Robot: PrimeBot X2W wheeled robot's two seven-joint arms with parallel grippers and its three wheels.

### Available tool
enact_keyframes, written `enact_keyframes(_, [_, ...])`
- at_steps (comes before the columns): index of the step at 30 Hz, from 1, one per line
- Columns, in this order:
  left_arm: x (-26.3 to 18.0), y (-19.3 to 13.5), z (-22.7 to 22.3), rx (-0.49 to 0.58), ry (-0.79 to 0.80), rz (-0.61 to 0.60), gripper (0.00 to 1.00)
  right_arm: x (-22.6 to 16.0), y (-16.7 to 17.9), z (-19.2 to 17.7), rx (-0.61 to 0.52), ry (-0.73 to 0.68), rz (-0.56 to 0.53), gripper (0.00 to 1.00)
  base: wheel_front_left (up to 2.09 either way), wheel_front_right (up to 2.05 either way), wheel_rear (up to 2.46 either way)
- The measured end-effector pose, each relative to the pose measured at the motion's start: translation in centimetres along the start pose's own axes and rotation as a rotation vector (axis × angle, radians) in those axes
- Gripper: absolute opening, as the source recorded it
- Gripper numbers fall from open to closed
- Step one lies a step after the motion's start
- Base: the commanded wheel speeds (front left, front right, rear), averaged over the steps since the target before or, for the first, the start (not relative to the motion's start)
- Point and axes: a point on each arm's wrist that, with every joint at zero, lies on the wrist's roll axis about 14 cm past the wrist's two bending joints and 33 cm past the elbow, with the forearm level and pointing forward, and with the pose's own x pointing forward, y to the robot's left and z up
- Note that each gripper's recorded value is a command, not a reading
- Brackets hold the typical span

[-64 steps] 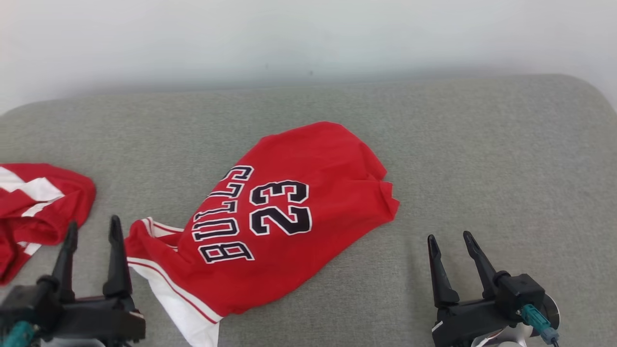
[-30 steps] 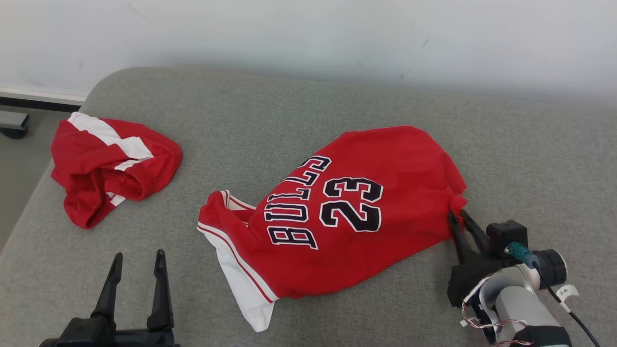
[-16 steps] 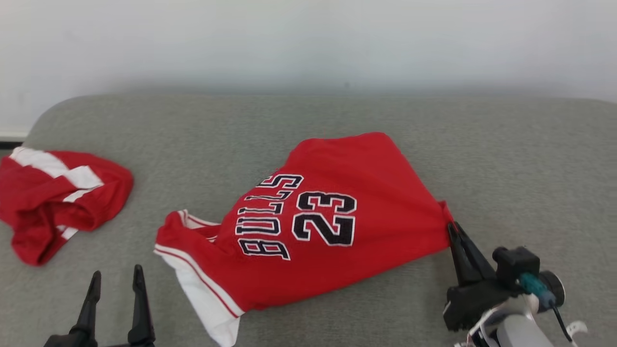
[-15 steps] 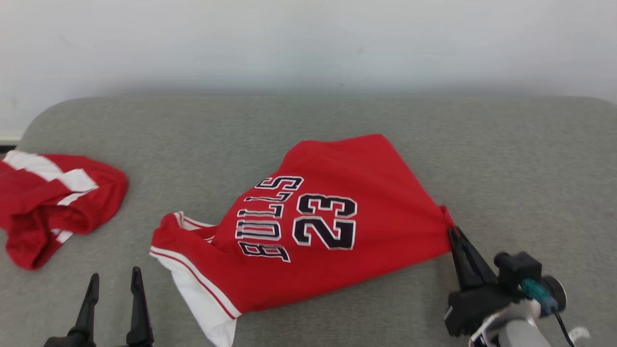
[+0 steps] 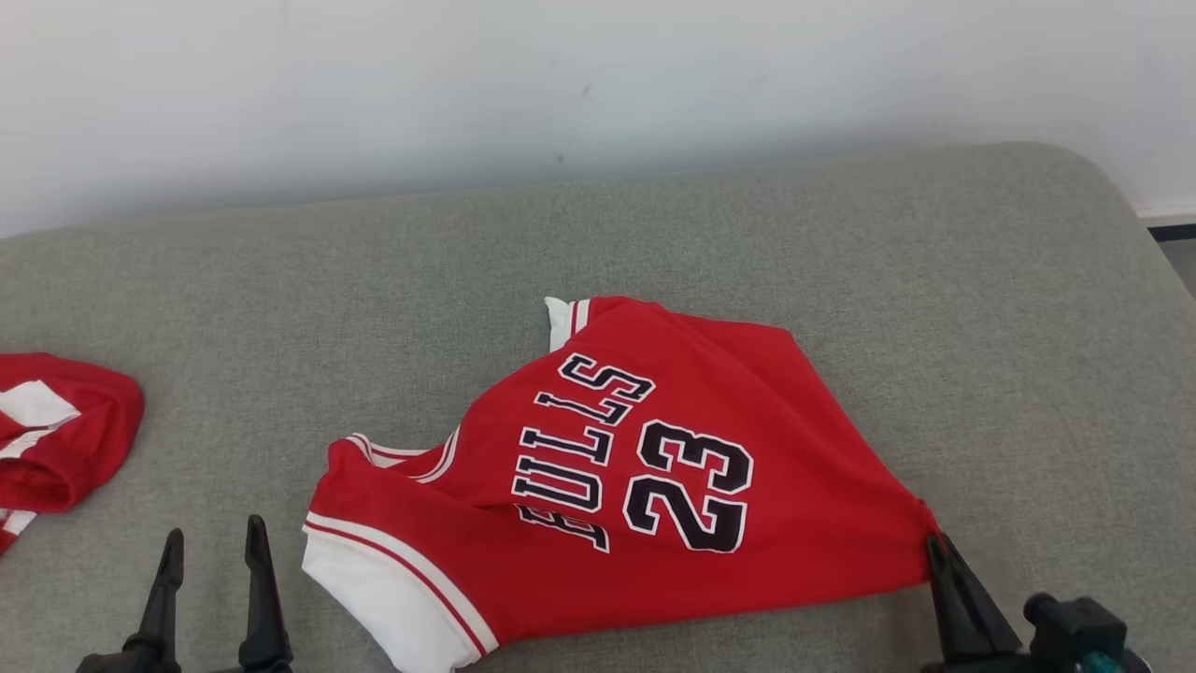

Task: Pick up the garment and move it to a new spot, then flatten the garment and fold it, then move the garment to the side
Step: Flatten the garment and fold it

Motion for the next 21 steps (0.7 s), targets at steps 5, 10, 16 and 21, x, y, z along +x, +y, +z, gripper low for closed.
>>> enact_keyframes(5, [-0.1, -0.2, -0.3, -0.005, 0.008, -0.005, 1.0, 1.9, 2.4, 3.3, 0.002, -0.085, 0.073, 0.0, 0.0, 0.0, 0.0])
enact_keyframes(10, [-0.6, -0.2, 0.1, -0.007, 0.0, -0.004, 1.0, 5.4, 5.2, 7.1, -0.018, -0.16, 0.162, 0.0, 0.0, 0.0, 0.0])
enact_keyframes(16, [-1.4, 0.0, 0.4, -0.013, -0.003, 0.005, 1.0, 10.0, 7.3, 8.1, -0.111, -0.131, 0.233, 0.0, 0.0, 0.0, 0.0])
enact_keyframes(21, [-2.2, 0.6, 0.5, -0.028, -0.003, 0.023, 1.0, 13.5, 8.7, 7.5, -0.149, -0.067, 0.259, 0.0, 0.0, 0.0, 0.0])
